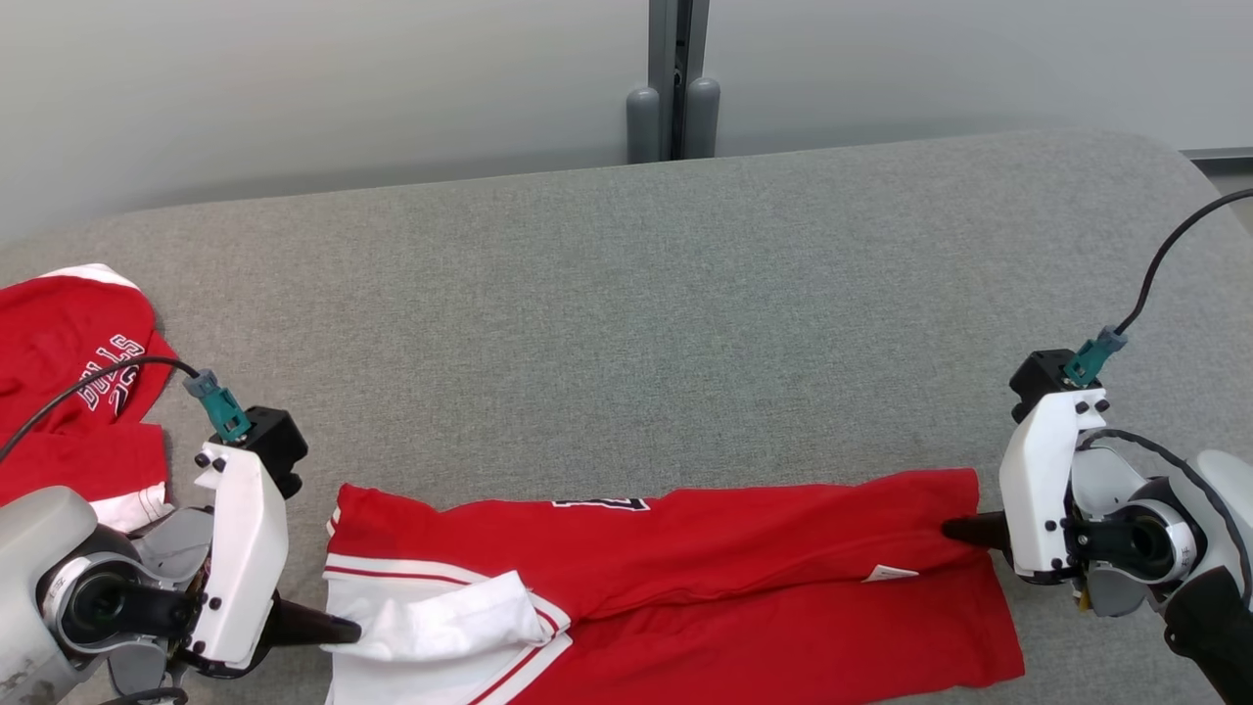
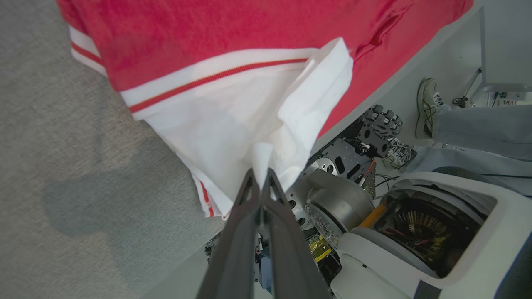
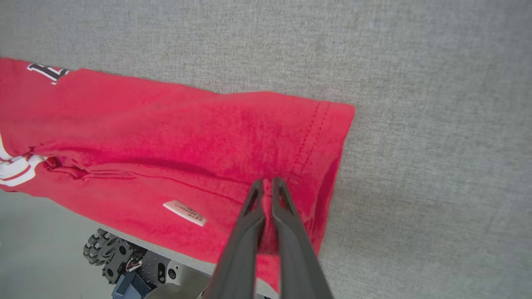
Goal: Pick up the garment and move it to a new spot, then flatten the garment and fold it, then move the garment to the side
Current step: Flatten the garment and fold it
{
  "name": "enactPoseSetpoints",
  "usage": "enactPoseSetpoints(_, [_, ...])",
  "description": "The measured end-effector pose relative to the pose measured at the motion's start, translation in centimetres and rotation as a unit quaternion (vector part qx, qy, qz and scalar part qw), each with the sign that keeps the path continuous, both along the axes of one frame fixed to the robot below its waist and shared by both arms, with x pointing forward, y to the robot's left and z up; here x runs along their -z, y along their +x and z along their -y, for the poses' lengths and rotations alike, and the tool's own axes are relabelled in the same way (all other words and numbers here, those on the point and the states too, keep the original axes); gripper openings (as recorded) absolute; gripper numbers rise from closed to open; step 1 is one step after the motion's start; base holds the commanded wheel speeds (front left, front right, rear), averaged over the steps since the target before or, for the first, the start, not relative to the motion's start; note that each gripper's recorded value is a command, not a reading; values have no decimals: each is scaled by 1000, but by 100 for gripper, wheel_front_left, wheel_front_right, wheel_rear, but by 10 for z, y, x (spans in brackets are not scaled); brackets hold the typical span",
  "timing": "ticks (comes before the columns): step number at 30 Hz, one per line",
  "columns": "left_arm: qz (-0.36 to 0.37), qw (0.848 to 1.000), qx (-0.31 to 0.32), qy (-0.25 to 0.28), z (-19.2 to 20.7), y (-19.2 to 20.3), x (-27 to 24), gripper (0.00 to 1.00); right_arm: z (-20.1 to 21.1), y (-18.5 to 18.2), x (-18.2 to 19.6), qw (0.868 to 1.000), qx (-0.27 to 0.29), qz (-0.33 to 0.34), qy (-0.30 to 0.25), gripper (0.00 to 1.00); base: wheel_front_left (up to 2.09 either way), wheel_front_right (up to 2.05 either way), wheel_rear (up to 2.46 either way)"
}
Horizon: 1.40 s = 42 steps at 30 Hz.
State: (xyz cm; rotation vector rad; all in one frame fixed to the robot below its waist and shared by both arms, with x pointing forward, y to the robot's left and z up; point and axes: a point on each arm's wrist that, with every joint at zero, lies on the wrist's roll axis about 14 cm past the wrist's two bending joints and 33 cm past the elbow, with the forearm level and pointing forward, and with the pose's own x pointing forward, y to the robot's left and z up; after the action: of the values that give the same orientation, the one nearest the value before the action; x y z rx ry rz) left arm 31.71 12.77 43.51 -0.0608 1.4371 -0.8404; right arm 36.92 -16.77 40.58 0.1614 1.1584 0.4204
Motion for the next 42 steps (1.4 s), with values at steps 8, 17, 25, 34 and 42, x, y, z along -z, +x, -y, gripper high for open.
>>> enactPoseSetpoints(8, [-7, 1000, 0, 5, -1, -4, 2, 100, 2, 2, -6, 1000, 8, 12, -1, 100, 0, 0, 0])
enactPoseSetpoints(17, [27, 1000, -9, -7, 3, -2, -14, 100, 8, 7, -35, 998, 20, 64, 12, 100, 0, 0, 0])
enactPoseSetpoints(25, [144, 987, -53, -48, 6, 28, -48, 100, 7, 34, -96, 976, 45, 207, 49, 100, 0, 0, 0])
enactPoseSetpoints(34, [370, 906, -155, -133, -9, 80, -111, 100, 13, 54, -154, 914, 91, 391, 64, 100, 0, 0, 0])
enactPoseSetpoints(42, [510, 809, -263, -129, -52, 84, -126, 100, 26, 40, -146, 872, 164, 452, 87, 100, 0, 0, 0])
